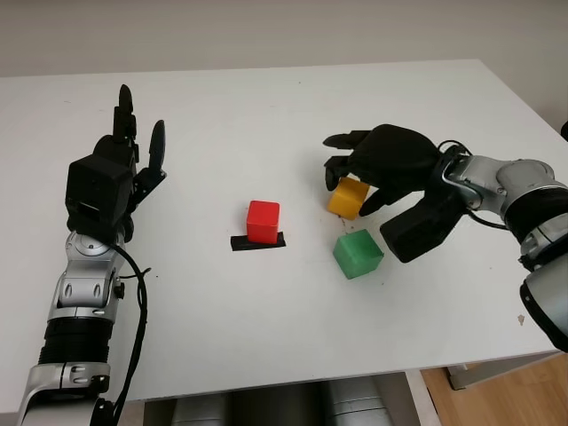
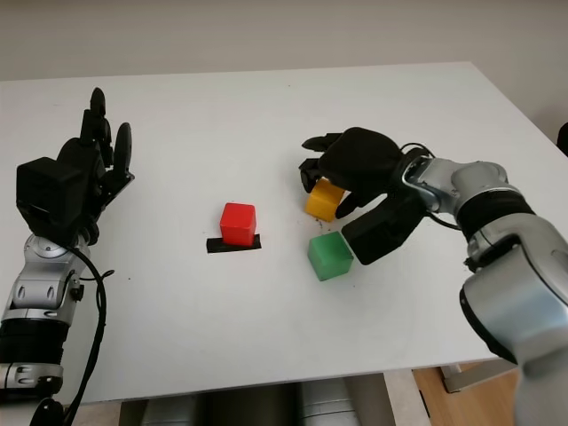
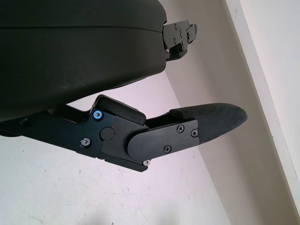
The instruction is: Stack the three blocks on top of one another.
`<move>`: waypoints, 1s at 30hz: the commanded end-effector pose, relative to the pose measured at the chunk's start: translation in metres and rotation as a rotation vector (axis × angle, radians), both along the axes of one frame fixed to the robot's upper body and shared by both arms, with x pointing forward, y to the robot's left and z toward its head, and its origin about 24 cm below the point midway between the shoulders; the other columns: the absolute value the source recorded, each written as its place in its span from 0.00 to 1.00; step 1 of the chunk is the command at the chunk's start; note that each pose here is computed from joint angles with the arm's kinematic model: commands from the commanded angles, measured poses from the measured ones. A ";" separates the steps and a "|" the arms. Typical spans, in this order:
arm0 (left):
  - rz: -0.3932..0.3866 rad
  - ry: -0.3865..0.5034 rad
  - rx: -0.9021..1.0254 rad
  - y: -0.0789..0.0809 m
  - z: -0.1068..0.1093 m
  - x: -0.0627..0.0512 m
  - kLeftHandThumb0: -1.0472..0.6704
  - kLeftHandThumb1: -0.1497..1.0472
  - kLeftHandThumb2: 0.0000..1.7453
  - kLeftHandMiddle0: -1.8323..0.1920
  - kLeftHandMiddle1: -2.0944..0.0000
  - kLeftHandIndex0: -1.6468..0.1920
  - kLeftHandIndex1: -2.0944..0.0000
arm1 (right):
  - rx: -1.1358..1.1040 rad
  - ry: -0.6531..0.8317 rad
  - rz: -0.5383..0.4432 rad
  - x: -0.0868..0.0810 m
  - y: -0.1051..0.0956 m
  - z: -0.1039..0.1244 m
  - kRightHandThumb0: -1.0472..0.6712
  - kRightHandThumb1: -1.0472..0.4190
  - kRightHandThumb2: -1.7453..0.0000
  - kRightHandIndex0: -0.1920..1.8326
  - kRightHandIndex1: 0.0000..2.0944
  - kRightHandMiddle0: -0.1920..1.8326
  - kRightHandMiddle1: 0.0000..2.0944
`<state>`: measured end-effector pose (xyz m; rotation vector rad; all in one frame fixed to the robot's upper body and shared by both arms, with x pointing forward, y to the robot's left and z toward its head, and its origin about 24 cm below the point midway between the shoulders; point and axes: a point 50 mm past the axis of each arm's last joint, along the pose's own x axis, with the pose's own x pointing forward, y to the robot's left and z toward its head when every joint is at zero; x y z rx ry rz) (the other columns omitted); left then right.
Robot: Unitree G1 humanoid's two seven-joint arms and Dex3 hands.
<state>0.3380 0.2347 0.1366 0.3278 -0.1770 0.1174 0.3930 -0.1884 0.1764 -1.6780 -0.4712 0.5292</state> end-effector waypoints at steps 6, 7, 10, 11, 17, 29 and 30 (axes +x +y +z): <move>0.005 -0.019 0.003 0.001 0.005 0.001 0.13 1.00 0.38 1.00 1.00 1.00 0.98 | 0.364 0.132 -0.078 0.006 0.001 0.021 0.41 0.10 0.97 0.25 0.03 0.34 0.58; 0.006 -0.019 0.005 0.001 0.005 0.001 0.13 1.00 0.38 1.00 1.00 1.00 0.98 | 0.406 0.160 -0.086 0.007 0.001 0.023 0.41 0.10 0.97 0.25 0.03 0.33 0.58; 0.007 -0.016 0.005 0.001 0.005 0.000 0.12 1.00 0.38 1.00 1.00 1.00 0.98 | 0.481 0.212 -0.092 0.007 0.001 0.028 0.41 0.09 0.97 0.24 0.02 0.32 0.61; 0.005 -0.016 0.004 0.001 0.005 0.001 0.12 1.00 0.37 1.00 1.00 1.00 0.98 | 0.493 0.221 -0.094 0.008 0.001 0.030 0.40 0.09 0.97 0.24 0.03 0.32 0.61; 0.005 -0.016 -0.002 0.001 0.005 0.001 0.12 1.00 0.37 1.00 1.00 1.00 0.99 | 0.594 0.288 -0.111 0.010 0.004 0.036 0.38 0.09 0.97 0.25 0.03 0.32 0.62; 0.015 -0.020 -0.008 0.001 0.005 -0.001 0.12 1.00 0.36 1.00 1.00 1.00 0.99 | 0.640 0.399 0.000 0.002 0.044 0.039 0.37 0.09 0.97 0.27 0.03 0.29 0.70; 0.015 -0.020 -0.006 0.001 0.005 -0.001 0.12 1.00 0.36 1.00 1.00 1.00 0.99 | 0.635 0.408 0.008 0.001 0.048 0.039 0.36 0.09 0.97 0.27 0.03 0.29 0.71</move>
